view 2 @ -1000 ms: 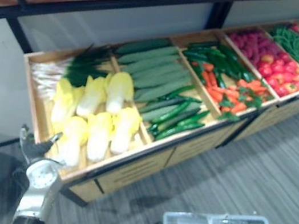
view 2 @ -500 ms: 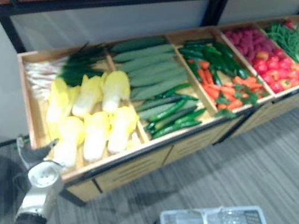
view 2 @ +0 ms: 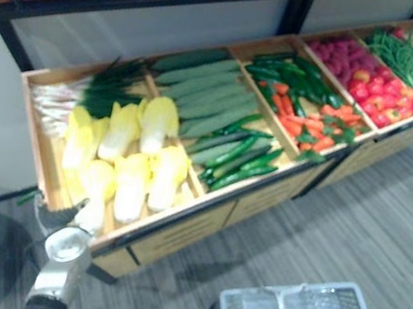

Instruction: Pick vegetable in the basket

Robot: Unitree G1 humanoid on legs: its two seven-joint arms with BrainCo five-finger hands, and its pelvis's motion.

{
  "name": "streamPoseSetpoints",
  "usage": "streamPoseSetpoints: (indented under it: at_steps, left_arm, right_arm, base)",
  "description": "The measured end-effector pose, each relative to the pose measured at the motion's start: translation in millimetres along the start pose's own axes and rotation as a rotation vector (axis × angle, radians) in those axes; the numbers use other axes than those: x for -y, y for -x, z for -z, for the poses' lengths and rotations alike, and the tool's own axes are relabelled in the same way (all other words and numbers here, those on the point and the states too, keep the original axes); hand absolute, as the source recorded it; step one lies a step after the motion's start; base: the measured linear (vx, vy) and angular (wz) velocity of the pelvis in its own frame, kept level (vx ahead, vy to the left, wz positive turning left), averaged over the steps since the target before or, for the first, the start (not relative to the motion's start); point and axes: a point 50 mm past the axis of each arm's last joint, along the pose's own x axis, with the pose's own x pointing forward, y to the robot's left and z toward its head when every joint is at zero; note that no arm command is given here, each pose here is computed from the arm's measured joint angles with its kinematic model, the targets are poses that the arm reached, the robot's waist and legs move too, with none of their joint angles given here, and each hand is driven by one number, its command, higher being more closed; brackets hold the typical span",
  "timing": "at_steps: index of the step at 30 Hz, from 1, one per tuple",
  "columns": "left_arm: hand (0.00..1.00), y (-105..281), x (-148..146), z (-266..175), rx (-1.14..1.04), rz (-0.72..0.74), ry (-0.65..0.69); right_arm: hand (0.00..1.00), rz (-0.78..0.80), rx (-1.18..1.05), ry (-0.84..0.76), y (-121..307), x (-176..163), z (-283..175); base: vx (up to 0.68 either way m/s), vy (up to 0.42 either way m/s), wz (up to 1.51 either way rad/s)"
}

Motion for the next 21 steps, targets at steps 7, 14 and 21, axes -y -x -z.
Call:
streamPoseSetpoints:
  at_steps: [7,14,21]
  left_arm:
    - [0.00,1,1,10,-0.028,0.015,-0.044]
    - [0.00,2,1,18,-0.061,0.022,-0.077]
    - [0.00,2,1,25,-0.087,0.022,-0.103]
  right_arm:
    - [1.00,-0.010,0.015,0.007,1,-2,-2]
    - [1.00,-0.013,0.024,0.005,1,-4,-4]
    - [1.00,-0.013,0.023,-0.007,4,-9,-5]
  base:
    - [0.00,-0.008,-0.07]
    - [0.00,-0.024,-0.05]
    - [0.01,-0.008,-0.03]
